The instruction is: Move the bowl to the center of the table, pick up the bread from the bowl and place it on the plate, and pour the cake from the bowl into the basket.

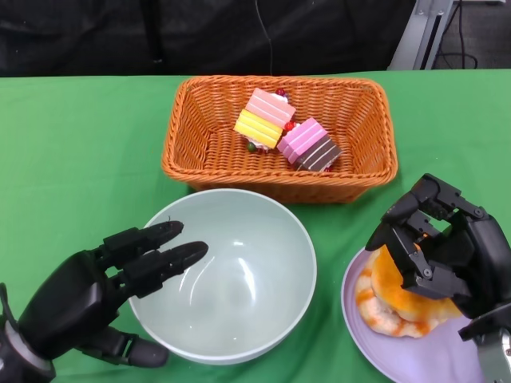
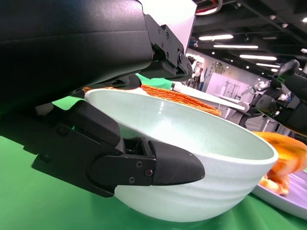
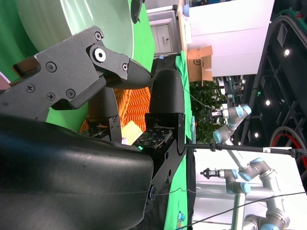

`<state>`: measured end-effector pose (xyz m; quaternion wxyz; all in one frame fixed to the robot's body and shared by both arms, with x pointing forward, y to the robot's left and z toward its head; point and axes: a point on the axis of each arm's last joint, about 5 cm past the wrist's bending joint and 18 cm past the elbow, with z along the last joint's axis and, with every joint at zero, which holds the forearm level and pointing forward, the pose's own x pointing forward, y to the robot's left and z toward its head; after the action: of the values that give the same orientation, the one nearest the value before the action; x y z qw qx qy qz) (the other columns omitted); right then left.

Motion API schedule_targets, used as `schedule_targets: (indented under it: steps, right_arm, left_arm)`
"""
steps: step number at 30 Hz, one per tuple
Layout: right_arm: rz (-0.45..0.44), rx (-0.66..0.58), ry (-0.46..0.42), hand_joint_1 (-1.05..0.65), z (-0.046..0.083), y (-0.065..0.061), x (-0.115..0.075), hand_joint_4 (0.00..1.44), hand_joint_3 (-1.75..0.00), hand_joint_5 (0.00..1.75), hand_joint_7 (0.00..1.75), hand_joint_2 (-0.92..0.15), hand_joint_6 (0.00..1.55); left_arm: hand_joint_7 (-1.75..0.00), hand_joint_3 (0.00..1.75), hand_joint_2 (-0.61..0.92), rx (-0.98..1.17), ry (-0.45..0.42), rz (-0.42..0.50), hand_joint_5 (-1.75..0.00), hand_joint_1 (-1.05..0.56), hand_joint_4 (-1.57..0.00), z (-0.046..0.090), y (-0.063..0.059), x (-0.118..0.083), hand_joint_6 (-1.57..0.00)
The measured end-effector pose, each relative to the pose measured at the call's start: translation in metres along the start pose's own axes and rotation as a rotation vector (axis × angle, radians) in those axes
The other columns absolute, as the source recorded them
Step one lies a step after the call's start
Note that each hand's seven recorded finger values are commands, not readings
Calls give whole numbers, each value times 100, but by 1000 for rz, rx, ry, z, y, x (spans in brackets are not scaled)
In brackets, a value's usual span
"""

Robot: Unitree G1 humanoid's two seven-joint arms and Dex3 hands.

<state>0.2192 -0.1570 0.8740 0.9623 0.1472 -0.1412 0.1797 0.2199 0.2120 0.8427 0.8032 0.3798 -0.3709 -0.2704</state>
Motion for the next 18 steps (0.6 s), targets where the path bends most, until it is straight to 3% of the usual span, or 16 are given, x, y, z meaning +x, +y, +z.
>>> schedule_targets:
  steps: [10, 18]
  right_arm:
    - [6, 7, 9, -19, -3, -1, -1, 75, -93, 162, 130, -59, 64]
    - [4, 1, 3, -15, -3, -1, -1, 74, -95, 161, 131, -59, 64]
  left_arm:
    - [-1, 57, 92, -140, 103, 108, -1, -102, -13, 3, 3, 8, -14]
    - [-1, 60, 92, -254, 225, 261, -2, -104, -16, 3, 5, 11, -16]
